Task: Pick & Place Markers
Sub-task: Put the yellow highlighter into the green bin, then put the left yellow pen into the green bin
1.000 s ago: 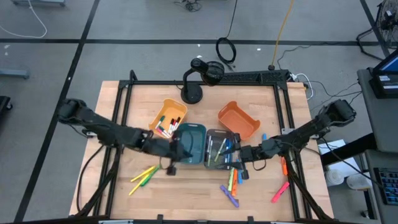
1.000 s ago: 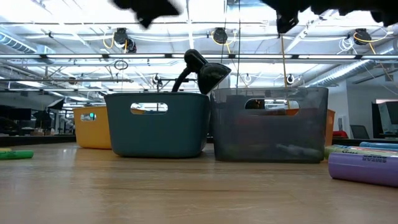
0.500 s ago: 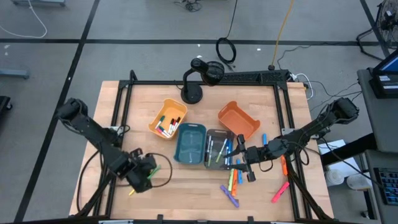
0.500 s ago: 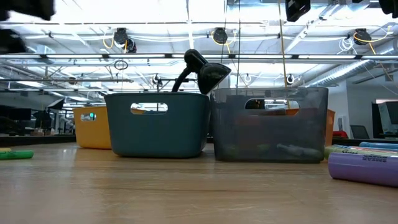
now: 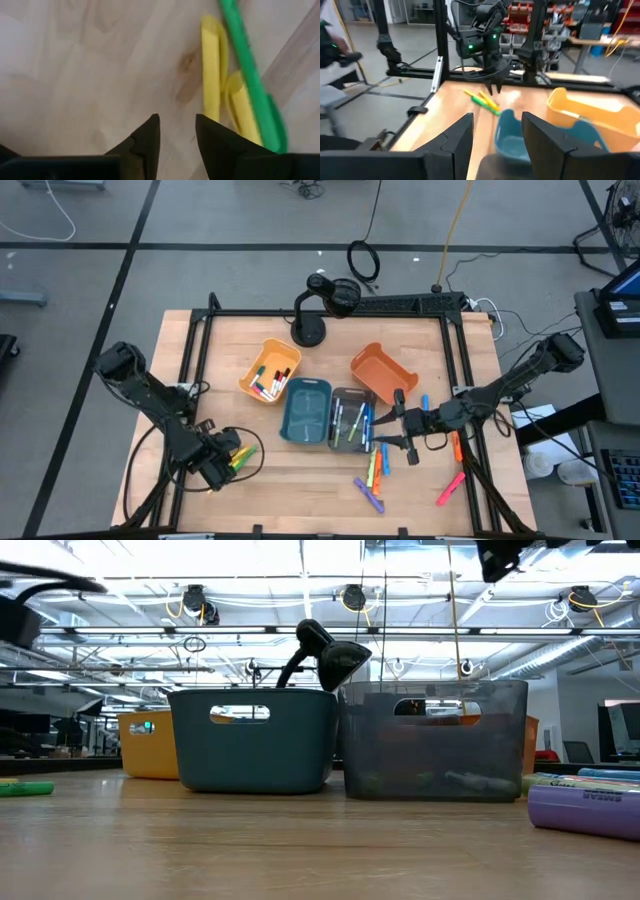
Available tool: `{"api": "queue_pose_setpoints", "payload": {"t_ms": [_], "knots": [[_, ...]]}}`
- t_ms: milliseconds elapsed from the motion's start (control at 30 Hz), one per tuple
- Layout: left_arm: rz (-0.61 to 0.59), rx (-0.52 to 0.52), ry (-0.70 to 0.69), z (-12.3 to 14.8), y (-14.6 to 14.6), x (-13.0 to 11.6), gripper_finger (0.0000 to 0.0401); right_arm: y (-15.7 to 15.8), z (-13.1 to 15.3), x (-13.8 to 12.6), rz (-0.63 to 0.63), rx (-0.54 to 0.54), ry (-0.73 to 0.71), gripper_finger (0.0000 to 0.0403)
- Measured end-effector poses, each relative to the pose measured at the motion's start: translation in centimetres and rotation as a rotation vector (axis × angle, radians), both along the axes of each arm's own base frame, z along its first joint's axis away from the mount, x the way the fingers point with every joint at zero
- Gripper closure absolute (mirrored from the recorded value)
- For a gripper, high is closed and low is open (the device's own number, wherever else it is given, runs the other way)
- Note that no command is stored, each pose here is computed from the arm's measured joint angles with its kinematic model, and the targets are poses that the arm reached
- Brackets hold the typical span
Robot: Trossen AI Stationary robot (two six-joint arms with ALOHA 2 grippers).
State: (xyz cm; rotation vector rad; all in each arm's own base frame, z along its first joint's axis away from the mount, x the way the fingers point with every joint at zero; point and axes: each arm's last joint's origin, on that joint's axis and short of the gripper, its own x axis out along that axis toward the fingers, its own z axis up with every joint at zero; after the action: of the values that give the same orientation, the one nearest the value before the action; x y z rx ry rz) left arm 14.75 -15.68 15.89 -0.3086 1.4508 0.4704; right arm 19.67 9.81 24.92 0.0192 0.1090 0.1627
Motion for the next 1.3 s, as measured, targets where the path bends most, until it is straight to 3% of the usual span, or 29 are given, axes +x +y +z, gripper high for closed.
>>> {"api": "queue_pose_setpoints", "payload": {"t_ms": [467, 633, 833, 1100, 1300], "knots": [[0.046, -0.128, -0.014, -2.0, -0.3, -0.6, 0.0267, 0.3, 0.2, -1.7, 0.047, -0.002, 0.058, 0.0248], [0.006, -0.123, -0.001, -2.4, -0.1, -0.9, 0.0267, -0.6, 0.9, -2.6, -0.064, -0.004, 0.031, 0.0248], [0.012, -0.12, -0.004, -1.7, 0.4, -1.3, 0.0267, -1.4, -1.2, -3.2, -0.162, -0.015, 0.024, 0.0248], [0.088, -0.258, -0.16, 1.1, 0.4, -1.1, 0.0267, -1.9, -1.1, -4.1, -0.165, 0.047, -0.066, 0.0248], [0.157, -0.262, -0.274, 1.1, 0.0, -0.2, 0.0267, -2.1, -1.2, -4.3, -0.161, 0.051, -0.07, 0.0248]]}}
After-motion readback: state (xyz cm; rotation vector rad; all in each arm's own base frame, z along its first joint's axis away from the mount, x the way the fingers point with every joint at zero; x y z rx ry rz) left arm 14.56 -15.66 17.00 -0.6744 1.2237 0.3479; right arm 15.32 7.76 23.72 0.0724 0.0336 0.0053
